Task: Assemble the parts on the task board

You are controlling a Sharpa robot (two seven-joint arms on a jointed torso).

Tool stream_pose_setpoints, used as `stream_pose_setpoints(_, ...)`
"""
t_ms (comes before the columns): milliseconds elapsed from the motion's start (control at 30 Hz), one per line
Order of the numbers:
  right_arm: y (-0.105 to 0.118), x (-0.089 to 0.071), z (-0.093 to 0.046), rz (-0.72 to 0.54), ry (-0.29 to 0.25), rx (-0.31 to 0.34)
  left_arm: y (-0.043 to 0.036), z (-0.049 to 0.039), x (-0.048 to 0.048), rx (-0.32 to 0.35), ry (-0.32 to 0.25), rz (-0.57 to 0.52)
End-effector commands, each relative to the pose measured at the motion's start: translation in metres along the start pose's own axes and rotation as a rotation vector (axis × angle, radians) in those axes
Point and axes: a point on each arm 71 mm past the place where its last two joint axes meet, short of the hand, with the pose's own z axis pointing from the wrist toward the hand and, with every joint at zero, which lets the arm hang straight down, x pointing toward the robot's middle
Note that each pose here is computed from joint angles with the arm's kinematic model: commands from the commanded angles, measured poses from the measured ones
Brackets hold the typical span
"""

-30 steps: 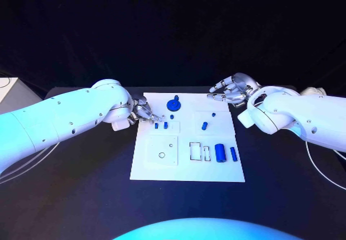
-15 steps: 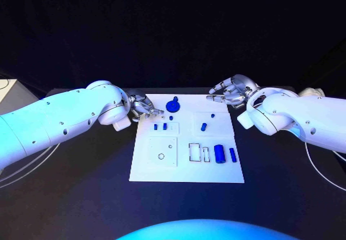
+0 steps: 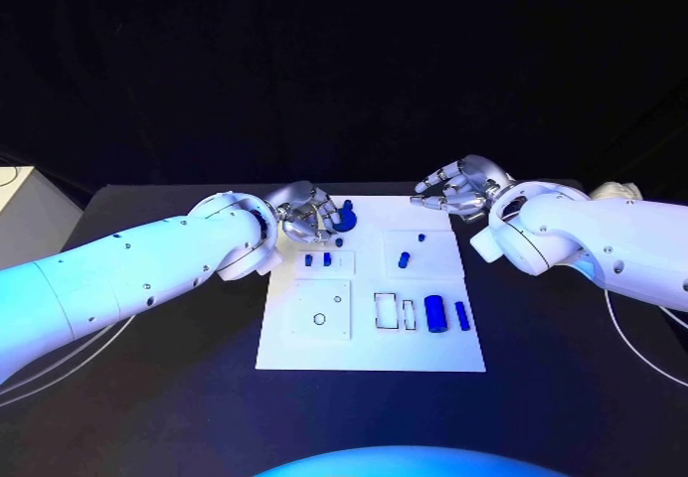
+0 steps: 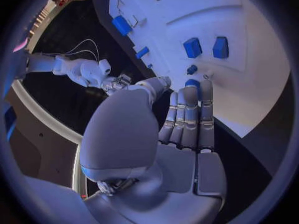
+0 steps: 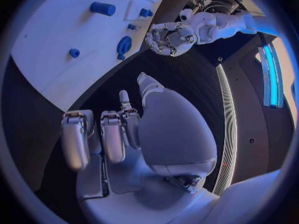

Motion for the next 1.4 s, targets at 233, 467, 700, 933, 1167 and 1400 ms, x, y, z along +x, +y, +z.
stream_pose_setpoints(233,0.003,0.001,0.000,-0.008,0.001,-0.033,-0.0085,0.0100,0.0097,0.095,-0.014,0.282)
stream_pose_setpoints(467,0.004,0.002,0.001,-0.012,0.003,-0.036,-0.0081,0.0186,0.0167,0.049,0.034,0.360)
stream_pose_setpoints(700,0.004,0.003,0.001,-0.013,0.007,-0.037,-0.0102,0.0247,0.0229,0.014,0.074,0.399)
stream_pose_setpoints(933,0.005,0.004,0.001,-0.014,0.010,-0.038,-0.0097,0.0288,0.0252,-0.025,0.093,0.424)
stream_pose_setpoints(1167,0.005,0.005,0.001,-0.014,0.012,-0.039,-0.0082,0.0310,0.0259,-0.041,0.111,0.432)
stream_pose_setpoints(1400,0.006,0.005,0.002,-0.015,0.013,-0.040,-0.0088,0.0321,0.0282,-0.036,0.139,0.431)
